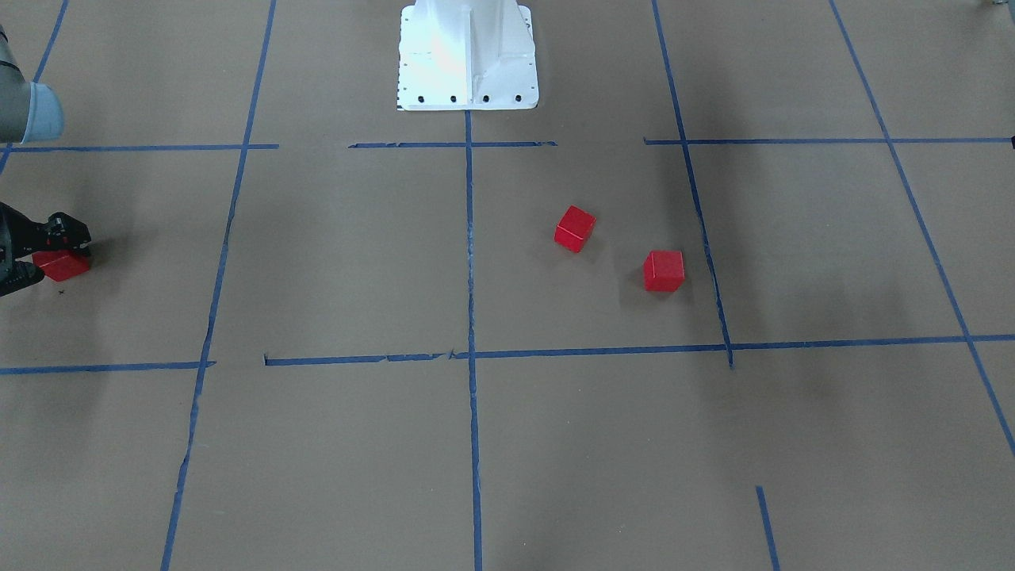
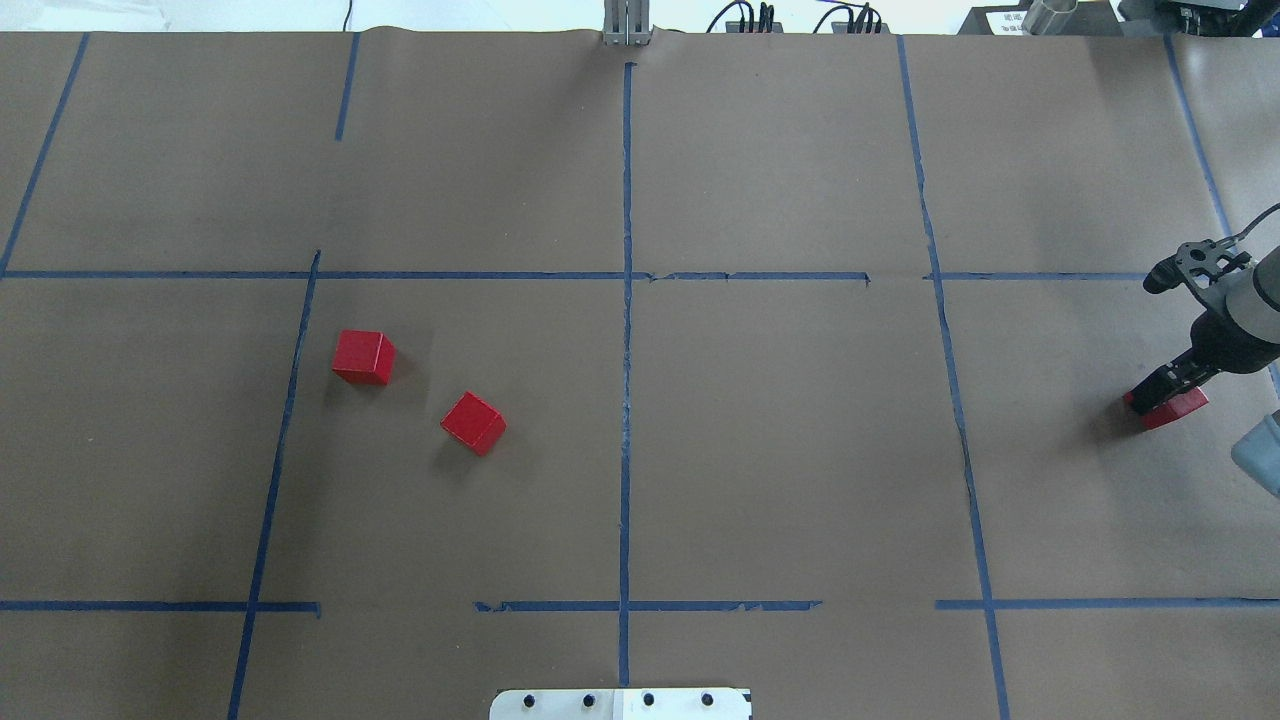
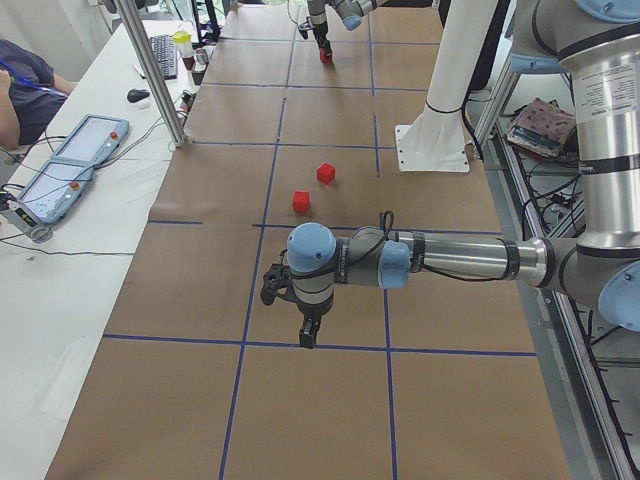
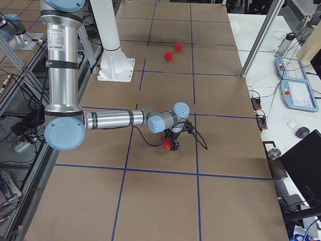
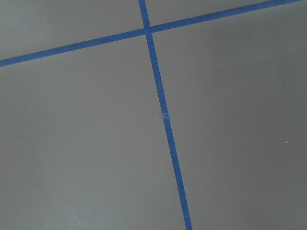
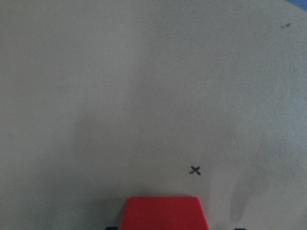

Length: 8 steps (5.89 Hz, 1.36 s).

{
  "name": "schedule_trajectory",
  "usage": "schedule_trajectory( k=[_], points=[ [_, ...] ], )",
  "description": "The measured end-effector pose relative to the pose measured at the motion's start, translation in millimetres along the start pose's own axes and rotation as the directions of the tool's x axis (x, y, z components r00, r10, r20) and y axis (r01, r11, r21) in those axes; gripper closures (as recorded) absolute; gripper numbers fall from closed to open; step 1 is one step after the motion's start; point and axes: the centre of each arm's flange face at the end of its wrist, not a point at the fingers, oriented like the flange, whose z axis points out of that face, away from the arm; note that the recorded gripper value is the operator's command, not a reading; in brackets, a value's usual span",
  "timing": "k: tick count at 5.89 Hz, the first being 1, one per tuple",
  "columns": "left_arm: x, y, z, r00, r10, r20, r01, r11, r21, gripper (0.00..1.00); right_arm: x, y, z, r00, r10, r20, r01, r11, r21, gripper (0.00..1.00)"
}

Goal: Form red blocks into L shape at center
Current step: 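Lower the right gripper and grasp the red cube, then lift the red cube and carry it to the table center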

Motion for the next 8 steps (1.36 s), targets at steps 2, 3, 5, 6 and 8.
schedule_trajectory(
  k=[2, 3, 5, 6, 8],
  points=[
    [0.4, -0.3, -0.5, 1.000, 0.002, 0.000, -0.002, 1.000, 0.002, 0.00, -6.5, 0.4, -8.7, 1.000, -0.004, 0.005, 0.004, 1.000, 0.013, 0.89],
    [0.9, -0.5, -0.9, 1.000, 0.004, 0.000, -0.004, 1.000, 0.003, 0.00, -26.2, -8.3, -28.3, 1.000, 0.000, 0.017, -0.001, 0.999, 0.045, 0.90],
    [1.1, -0.5, -1.2, 1.000, 0.004, 0.000, -0.004, 1.000, 0.004, 0.00, -112.1, -57.5, -74.4, 0.993, 0.088, 0.075, -0.096, 0.989, 0.116, 0.95],
    [1.0, -0.7, -1.1, 1.000, 0.004, 0.000, -0.004, 1.000, 0.004, 0.00, -173.1, -88.0, -83.3, 0.985, 0.133, 0.114, -0.147, 0.981, 0.128, 0.98],
    [1.8, -3.3, -2.4, 1.000, 0.008, 0.001, -0.008, 1.000, 0.007, 0.00, -298.6, -136.6, -97.2, 0.957, 0.255, 0.141, -0.272, 0.955, 0.120, 0.99]
  ],
)
